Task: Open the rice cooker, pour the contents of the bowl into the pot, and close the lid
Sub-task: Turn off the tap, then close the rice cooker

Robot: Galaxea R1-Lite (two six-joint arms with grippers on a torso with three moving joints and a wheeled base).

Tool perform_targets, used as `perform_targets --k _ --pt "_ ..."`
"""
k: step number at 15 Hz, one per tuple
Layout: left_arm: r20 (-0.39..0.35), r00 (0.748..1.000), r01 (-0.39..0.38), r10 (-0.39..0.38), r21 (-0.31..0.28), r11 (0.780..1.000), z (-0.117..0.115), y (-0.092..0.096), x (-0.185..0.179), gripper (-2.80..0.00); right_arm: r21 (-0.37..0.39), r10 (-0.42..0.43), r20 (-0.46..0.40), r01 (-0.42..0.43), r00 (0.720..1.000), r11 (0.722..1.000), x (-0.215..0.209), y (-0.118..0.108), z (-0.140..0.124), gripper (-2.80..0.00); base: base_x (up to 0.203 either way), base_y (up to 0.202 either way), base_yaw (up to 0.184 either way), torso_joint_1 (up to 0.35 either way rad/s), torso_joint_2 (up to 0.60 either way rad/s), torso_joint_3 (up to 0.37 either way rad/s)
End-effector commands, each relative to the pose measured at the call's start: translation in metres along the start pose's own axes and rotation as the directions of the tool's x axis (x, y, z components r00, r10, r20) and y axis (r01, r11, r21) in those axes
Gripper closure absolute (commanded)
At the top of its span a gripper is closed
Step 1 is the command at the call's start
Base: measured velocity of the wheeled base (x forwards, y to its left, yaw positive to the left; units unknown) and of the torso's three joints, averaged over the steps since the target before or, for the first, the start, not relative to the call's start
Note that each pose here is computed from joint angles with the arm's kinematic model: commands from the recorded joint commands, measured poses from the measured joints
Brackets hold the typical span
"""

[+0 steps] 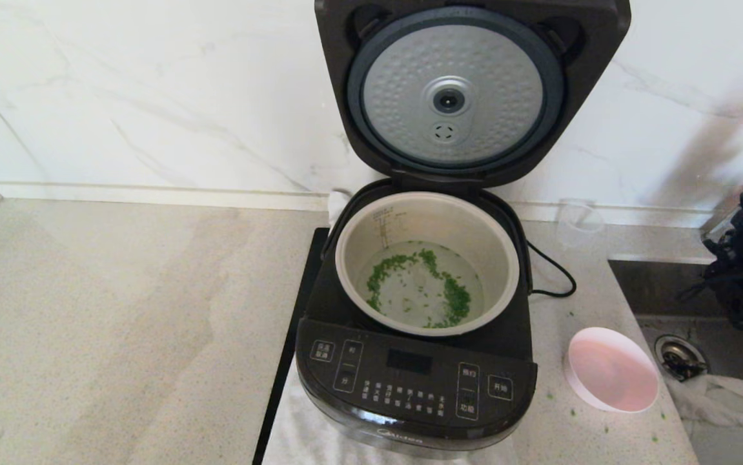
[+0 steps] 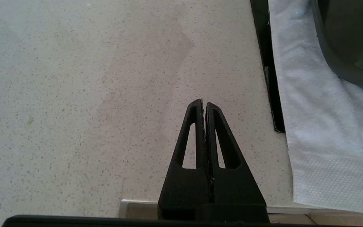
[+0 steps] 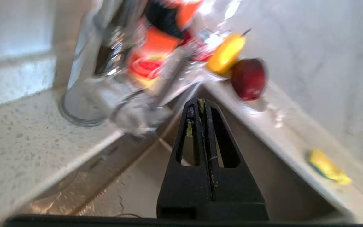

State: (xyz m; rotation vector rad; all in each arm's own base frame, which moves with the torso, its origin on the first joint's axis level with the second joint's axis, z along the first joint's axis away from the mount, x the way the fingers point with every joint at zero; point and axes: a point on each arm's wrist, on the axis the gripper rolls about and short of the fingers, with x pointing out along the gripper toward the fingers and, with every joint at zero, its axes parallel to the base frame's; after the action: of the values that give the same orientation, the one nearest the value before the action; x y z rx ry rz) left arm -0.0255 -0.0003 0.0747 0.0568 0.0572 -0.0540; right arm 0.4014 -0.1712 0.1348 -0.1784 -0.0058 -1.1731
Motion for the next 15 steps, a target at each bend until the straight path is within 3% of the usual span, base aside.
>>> perform_targets --k 1,3,6,8,10,12,13,14,15 --pt "0.0 1.0 0.0 0.0 0.001 1.0 0.0 0.0 0.0 0.0 0.053 0.021 0.051 -0.023 0.998 0.998 -0.038 -0.034 0.044 0.0 0.0 0.0 0.0 0.0 0.0 0.0" --pt "0.0 1.0 0.0 0.0 0.001 1.0 0.0 0.0 0.0 0.0 0.072 0.117 0.088 -0.124 0.989 0.99 -0.075 -0.052 0.066 0.0 0.0 0.0 0.0 0.0 0.0 0.0" --pt "0.0 1.0 0.0 0.0 0.001 1.0 0.0 0.0 0.0 0.0 0.086 0.314 0.151 -0.329 0.937 0.94 -0.127 -0.061 0.099 0.0 0.0 0.0 0.0 0.0 0.0 0.0" --pt "0.0 1.0 0.0 0.0 0.001 1.0 0.0 0.0 0.0 0.0 0.066 0.457 0.105 -0.465 0.883 0.883 -0.148 -0.064 0.114 0.0 0.0 0.0 0.0 0.0 0.0 0.0" --pt "0.0 1.0 0.0 0.0 0.001 1.0 0.0 0.0 0.0 0.0 0.088 0.581 0.002 -0.578 0.814 0.811 -0.165 -0.073 0.132 0.0 0.0 0.0 0.0 0.0 0.0 0.0" --pt "0.001 1.0 0.0 0.0 0.001 1.0 0.0 0.0 0.0 0.0 0.198 0.709 -0.075 -0.686 0.701 0.7 -0.177 -0.085 0.165 0.0 0.0 0.0 0.0 0.0 0.0 0.0" --pt "0.0 1.0 0.0 0.0 0.001 1.0 0.0 0.0 0.0 0.0 0.26 0.769 -0.086 -0.731 0.633 0.631 -0.18 -0.091 0.183 0.0 0.0 0.0 0.0 0.0 0.0 0.0" --pt "0.0 1.0 -0.001 0.001 0.001 1.0 0.0 0.0 0.0 0.0 0.335 0.838 -0.084 -0.776 0.54 0.534 -0.183 -0.098 0.203 0.0 0.0 0.0 0.0 0.0 0.0 0.0" --pt "0.0 1.0 0.0 0.0 0.001 1.0 0.0 0.0 0.0 0.0 0.415 0.901 -0.069 -0.809 0.428 0.416 -0.184 -0.104 0.22 0.0 0.0 0.0 0.0 0.0 0.0 0.0"
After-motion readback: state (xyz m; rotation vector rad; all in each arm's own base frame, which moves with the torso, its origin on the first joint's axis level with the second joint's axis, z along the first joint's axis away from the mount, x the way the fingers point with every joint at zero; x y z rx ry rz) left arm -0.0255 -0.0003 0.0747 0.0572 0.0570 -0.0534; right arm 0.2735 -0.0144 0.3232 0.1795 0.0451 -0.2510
